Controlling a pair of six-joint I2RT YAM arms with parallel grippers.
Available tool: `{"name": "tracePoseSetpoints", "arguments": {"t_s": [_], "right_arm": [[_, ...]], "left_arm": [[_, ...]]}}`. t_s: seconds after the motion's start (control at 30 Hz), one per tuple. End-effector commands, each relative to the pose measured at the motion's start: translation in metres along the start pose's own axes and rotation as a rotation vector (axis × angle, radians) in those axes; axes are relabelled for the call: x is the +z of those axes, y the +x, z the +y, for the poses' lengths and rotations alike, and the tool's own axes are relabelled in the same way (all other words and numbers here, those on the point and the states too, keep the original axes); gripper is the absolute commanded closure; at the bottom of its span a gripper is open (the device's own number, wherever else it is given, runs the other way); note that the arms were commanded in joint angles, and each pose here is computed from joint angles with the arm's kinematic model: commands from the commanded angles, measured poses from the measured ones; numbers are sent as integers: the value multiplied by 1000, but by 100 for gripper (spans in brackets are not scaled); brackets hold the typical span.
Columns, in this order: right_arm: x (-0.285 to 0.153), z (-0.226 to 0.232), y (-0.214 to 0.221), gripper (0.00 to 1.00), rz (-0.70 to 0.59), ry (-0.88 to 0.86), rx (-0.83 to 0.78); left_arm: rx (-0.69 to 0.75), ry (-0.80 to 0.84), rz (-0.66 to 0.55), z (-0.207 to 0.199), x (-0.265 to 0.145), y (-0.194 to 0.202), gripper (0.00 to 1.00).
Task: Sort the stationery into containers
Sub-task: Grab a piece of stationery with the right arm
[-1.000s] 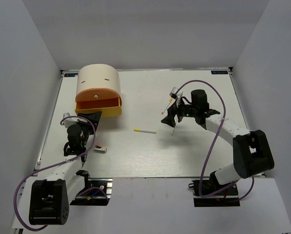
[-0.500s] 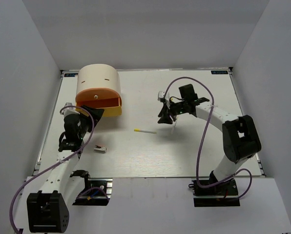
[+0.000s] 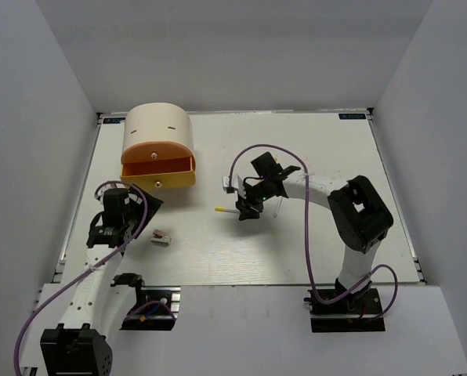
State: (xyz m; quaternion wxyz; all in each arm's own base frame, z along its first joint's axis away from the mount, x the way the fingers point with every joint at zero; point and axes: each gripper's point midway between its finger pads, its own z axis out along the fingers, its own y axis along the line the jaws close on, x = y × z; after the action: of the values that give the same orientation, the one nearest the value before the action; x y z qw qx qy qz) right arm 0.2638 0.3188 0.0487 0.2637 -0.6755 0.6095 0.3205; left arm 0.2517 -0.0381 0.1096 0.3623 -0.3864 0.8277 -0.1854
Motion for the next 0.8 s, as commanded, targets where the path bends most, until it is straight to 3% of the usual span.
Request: {"name": "tracePoseSetpoints", "arguments": {"t_s": [0.0,0.33,0.63,0.77], "right_arm": [[3,-25,-11,46,27,112,-33],[24,-31,-1,49,109,131,-11],[26,-11,15,74,151,43,5],[23,-2,19,97,160,3,2]], "left_arm": [[-13,-47,-31,10,-13,-4,0],[-39,-110,-6,30,-15,9,0],[-49,-103,0,31,-17,12,0],[-49,-97,7,30,-17,14,0]]}}
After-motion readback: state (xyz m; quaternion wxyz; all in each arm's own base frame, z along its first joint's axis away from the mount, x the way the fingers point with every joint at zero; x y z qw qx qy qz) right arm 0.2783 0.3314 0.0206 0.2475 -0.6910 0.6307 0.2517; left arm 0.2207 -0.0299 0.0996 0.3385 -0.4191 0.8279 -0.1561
